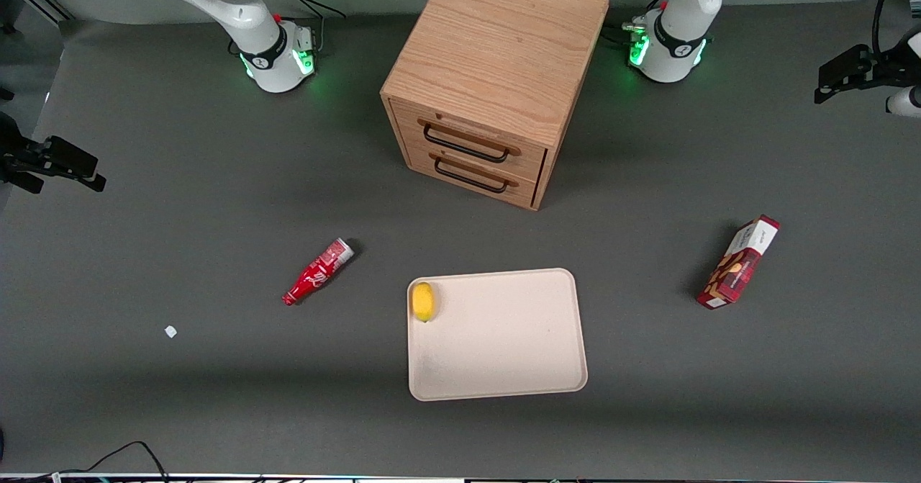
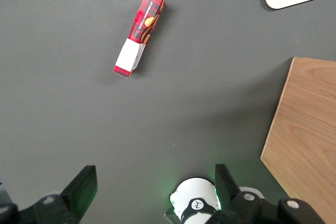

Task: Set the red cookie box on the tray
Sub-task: 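Move the left gripper over the red plaid cookie box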

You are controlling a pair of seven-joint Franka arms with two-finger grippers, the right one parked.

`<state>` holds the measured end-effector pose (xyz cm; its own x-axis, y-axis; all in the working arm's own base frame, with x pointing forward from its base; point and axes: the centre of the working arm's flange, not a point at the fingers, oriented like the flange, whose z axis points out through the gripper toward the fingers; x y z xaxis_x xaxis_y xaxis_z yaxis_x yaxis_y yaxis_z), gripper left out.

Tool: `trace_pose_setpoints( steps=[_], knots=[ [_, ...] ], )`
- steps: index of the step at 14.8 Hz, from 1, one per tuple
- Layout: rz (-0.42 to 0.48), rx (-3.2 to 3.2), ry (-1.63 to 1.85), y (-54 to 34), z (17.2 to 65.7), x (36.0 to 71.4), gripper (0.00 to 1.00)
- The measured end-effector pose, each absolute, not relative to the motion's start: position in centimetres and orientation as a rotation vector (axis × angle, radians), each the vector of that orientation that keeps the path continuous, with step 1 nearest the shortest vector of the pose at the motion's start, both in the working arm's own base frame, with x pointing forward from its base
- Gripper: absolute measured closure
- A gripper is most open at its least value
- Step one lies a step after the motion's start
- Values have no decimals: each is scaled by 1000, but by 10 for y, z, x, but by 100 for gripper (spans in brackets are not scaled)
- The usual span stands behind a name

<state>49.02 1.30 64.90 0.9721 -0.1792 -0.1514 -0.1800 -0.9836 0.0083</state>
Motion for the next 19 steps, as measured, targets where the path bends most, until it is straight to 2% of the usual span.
trace_pose_setpoints(
  steps=[10, 19],
  knots=[
    [257, -3114, 286, 12, 649, 491, 0],
    [211, -3115, 289, 12, 661, 491, 0]
  ],
)
